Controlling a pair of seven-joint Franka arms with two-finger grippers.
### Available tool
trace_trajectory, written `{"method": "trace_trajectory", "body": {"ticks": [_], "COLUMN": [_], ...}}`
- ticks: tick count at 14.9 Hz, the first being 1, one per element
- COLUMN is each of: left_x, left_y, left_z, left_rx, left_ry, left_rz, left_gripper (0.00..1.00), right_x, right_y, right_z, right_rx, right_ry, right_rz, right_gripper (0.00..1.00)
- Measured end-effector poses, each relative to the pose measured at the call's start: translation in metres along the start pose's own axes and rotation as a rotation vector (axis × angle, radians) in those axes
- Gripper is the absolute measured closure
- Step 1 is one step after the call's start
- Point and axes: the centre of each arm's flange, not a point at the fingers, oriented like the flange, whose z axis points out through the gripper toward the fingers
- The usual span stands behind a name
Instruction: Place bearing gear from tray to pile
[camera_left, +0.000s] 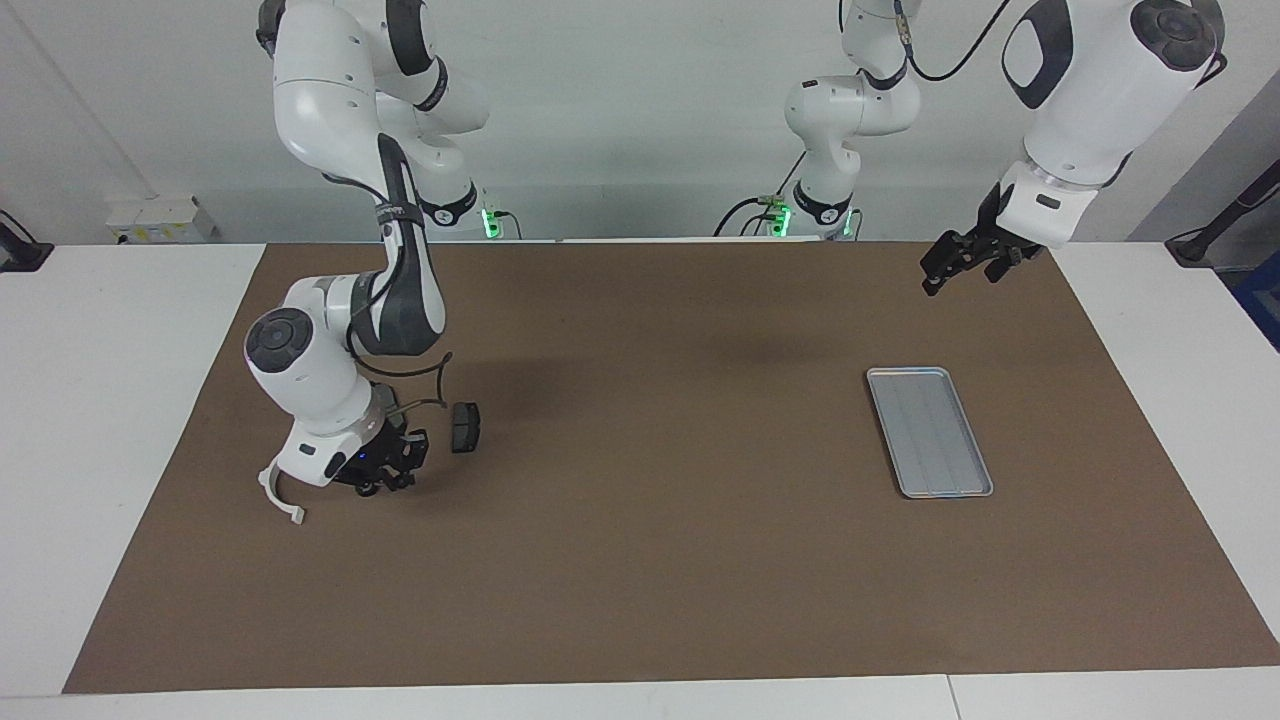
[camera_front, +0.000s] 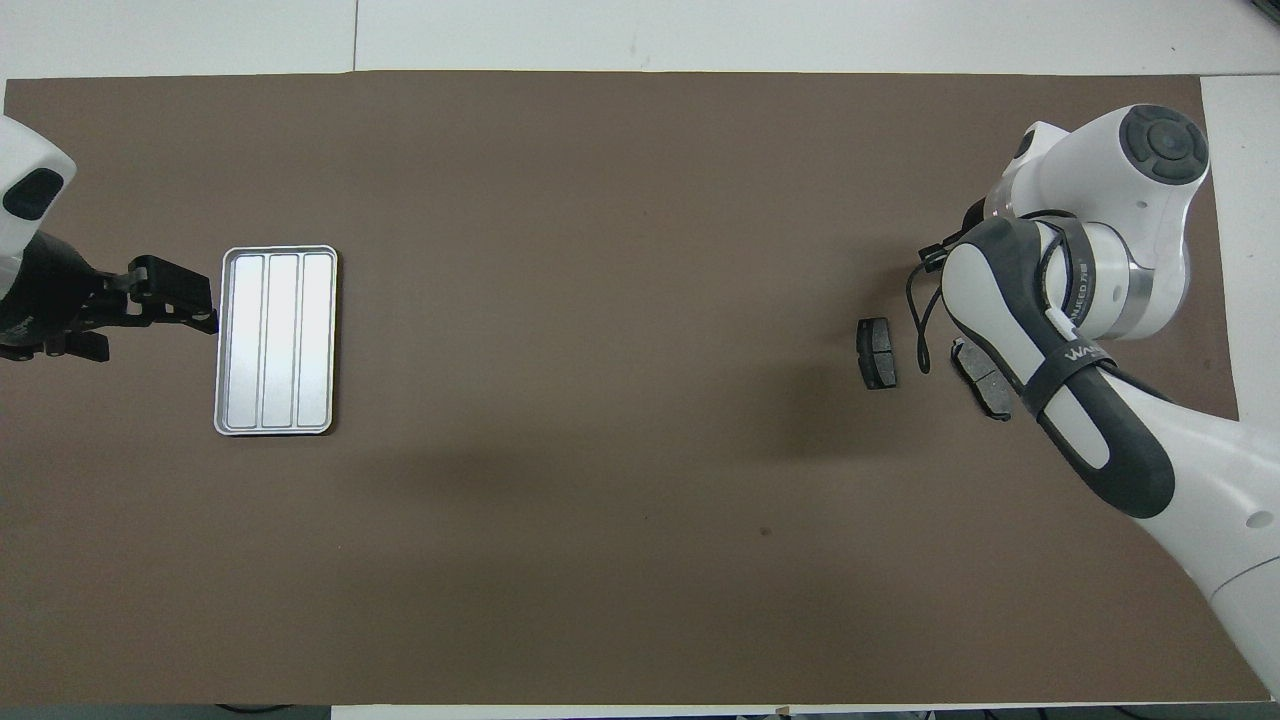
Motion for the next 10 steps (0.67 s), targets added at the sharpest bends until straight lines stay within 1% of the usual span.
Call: {"method": "trace_trajectory", "body": {"ticks": [3,7,8,10], "left_x": [0.0000,0.0000,0.0000,0.0000], "left_y": [0.0000,0.0000,0.0000,0.0000], "left_z": [0.0000,0.0000,0.0000,0.0000], "left_rx": [0.000,0.000,0.000,0.000], "left_ry": [0.000,0.000,0.000,0.000], "left_rz": [0.000,0.000,0.000,0.000], "left_gripper": [0.00,0.00,0.00,0.00], "right_x": [-0.0036,-0.0048,-0.0049,-0.0047], "right_y": [-0.0002,-0.0005,-0.0005,-0.0006], "right_z": [0.0096,0.0116,0.0117,0.0106], "right_rx": [0.001,0.003,0.003,0.003], "right_ry": [-0.007,-0.011,-0.012,-0.010], "right_rz": [0.001,0.001,0.001,0.001], "right_gripper": [0.76,0.76,0.71,0.50]}}
